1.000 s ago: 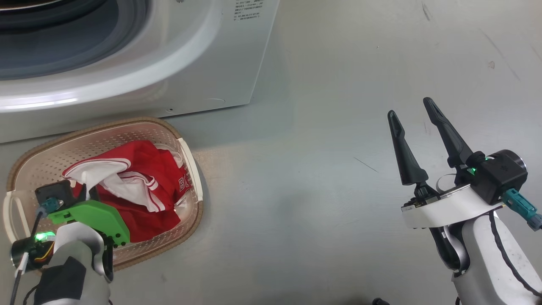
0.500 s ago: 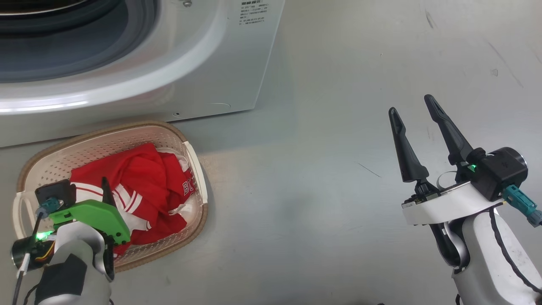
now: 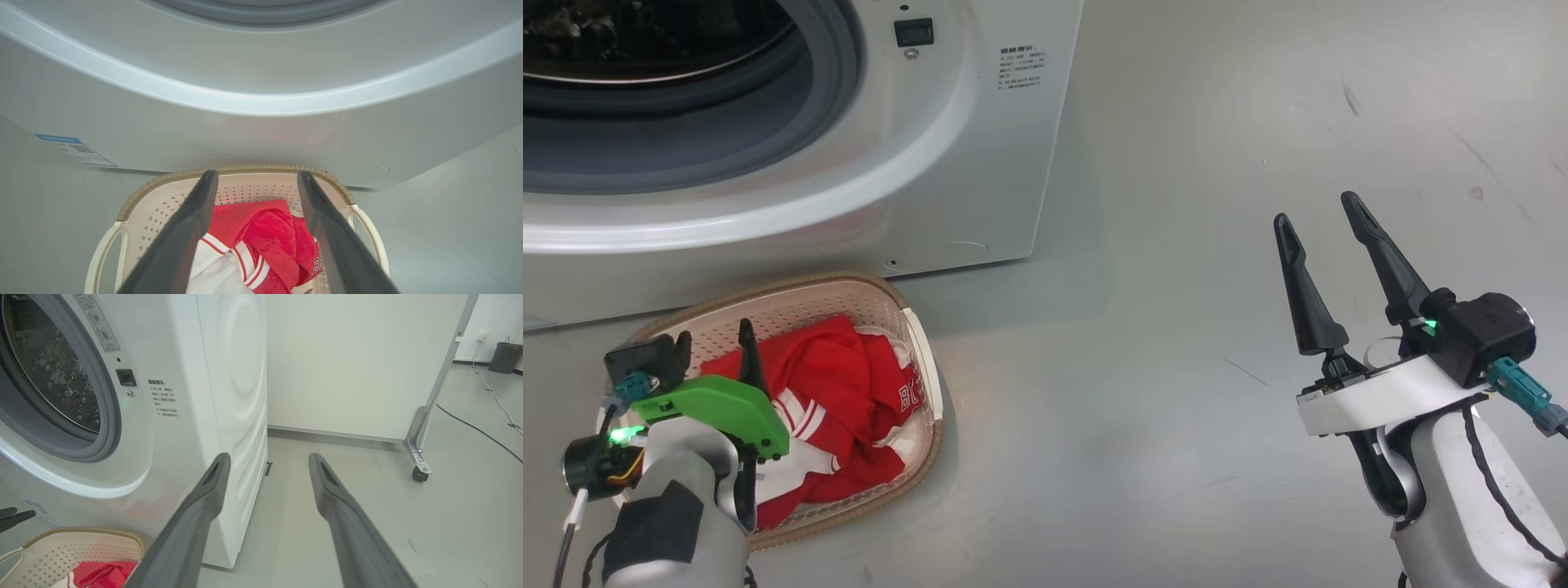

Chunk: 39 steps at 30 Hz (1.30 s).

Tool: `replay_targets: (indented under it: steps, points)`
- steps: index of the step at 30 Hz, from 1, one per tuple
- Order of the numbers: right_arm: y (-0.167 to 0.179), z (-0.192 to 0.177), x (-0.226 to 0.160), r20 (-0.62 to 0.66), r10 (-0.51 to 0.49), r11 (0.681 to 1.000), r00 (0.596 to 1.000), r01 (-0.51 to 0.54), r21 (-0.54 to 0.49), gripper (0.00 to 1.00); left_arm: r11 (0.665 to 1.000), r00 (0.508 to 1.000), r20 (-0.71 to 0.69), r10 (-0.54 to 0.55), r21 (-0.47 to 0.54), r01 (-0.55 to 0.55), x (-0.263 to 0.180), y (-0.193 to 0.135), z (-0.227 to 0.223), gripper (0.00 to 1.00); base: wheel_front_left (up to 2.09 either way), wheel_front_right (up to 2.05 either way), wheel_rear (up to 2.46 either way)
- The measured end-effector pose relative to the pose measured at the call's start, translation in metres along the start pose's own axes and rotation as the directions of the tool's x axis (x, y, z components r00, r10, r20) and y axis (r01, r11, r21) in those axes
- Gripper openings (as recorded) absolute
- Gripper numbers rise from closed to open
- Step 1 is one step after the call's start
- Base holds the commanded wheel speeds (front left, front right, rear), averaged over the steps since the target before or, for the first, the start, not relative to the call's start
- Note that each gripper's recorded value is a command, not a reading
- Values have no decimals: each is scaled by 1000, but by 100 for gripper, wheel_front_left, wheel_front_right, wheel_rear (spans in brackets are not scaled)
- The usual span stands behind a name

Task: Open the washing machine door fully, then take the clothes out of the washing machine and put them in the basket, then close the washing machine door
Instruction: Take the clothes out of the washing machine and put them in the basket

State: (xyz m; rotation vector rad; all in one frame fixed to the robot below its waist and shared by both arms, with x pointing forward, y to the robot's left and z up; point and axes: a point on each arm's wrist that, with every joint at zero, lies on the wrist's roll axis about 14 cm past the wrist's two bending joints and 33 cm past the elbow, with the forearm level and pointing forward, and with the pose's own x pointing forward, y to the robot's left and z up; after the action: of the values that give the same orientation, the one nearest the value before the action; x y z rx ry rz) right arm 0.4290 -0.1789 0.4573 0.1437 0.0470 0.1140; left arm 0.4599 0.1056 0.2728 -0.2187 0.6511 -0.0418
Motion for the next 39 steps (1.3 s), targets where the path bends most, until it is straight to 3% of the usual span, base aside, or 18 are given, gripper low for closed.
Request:
replay_targets:
  steps: [7, 16, 39]
  points:
    - [1, 21, -6, 57, -6, 1000, 998, 6, 3, 100, 996, 983, 162, -90, 19, 88, -14, -22, 58, 100, 0, 0, 0]
    - [12, 36, -20, 97, 6, 1000, 995, -8, 21, 100, 983, 894, 410, -180, 100, 152, -54, -44, 143, 100, 0, 0, 0]
    - [42, 56, -54, 153, 71, 997, 986, -76, 30, 100, 979, 781, 592, -200, 153, 134, -165, -32, 153, 100, 0, 0, 0]
